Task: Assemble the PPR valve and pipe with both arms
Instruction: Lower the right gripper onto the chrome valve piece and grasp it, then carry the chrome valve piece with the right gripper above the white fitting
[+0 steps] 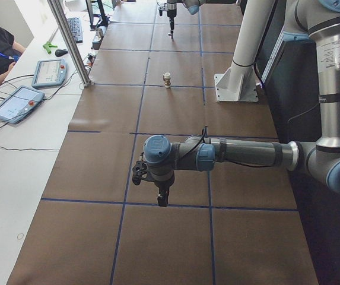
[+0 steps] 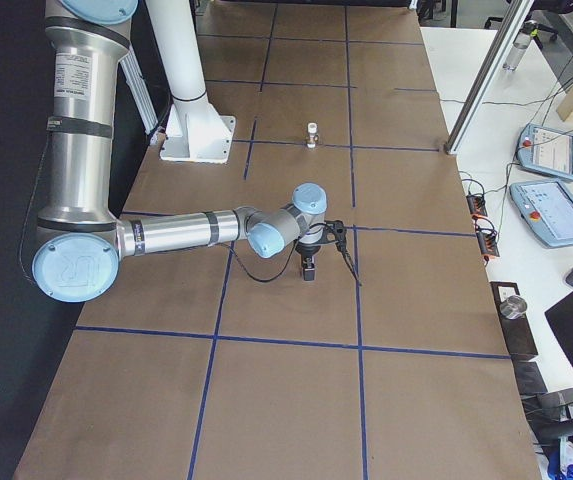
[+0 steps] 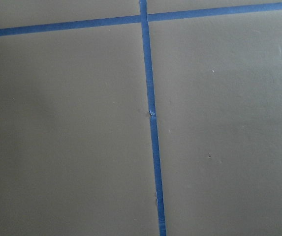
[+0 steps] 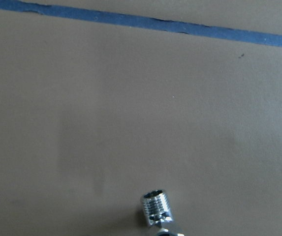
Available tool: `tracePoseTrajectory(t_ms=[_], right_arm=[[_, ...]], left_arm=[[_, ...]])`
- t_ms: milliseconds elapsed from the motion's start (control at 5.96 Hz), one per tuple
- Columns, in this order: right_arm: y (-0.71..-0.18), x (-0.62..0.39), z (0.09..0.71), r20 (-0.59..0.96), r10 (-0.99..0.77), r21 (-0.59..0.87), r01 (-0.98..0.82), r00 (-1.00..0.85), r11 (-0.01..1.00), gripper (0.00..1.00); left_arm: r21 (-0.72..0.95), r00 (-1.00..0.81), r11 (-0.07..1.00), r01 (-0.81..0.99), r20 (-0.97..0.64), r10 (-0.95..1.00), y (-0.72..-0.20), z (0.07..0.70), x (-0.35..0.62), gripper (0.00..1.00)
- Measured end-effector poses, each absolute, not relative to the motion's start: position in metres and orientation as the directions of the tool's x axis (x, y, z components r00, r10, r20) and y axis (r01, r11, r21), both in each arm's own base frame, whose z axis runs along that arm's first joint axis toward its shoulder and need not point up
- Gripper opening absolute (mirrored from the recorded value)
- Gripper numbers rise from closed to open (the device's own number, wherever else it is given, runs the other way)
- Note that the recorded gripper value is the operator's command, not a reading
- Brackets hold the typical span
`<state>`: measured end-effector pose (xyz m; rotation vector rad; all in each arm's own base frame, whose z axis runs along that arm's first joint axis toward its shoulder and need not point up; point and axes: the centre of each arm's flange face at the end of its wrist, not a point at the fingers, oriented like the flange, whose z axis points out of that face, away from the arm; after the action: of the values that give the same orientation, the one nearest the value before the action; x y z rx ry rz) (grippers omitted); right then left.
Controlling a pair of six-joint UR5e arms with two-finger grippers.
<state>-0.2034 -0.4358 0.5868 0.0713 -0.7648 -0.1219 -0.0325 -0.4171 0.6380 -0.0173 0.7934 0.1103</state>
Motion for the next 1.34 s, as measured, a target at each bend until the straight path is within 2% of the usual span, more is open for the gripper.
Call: tracePoseTrajectory(t_ms=[336,671,839,1007,1342], right_arm=[[-0.434,-0.21,0.589,0.676,-0.146,0.113,0.094,0.722,0.989,0.44],[-0.435,-0.211,0.589,0.676,-0.154,0.118,0.101,0.721,0.988,0.13],[-0.435,-0.21,0.589,0.675,-0.156,0.119,0.102,0.721,0.988,0.1],[-0.435,-0.21,0.588,0.675,-0.157,0.122,0.101,0.721,0.987,0.0],[-0.442,-0.216,0.559,0.693,-0.162,0.143,0.087,0.702,0.986,0.0]], left_arm=[[0.026,0.695,0.994,-0.104,-0.713,0.091,-0.417,0.638,-0.032,1.0],[0.027,0.696,0.994,-0.103,-0.712,0.092,-0.419,0.637,-0.033,1.0],[0.03,0.696,0.994,-0.103,-0.712,0.093,-0.42,0.636,-0.033,1.0],[0.032,0.695,0.994,-0.102,-0.712,0.095,-0.42,0.634,-0.033,1.0],[0.035,0.696,0.994,-0.102,-0.711,0.096,-0.421,0.633,-0.033,1.0]])
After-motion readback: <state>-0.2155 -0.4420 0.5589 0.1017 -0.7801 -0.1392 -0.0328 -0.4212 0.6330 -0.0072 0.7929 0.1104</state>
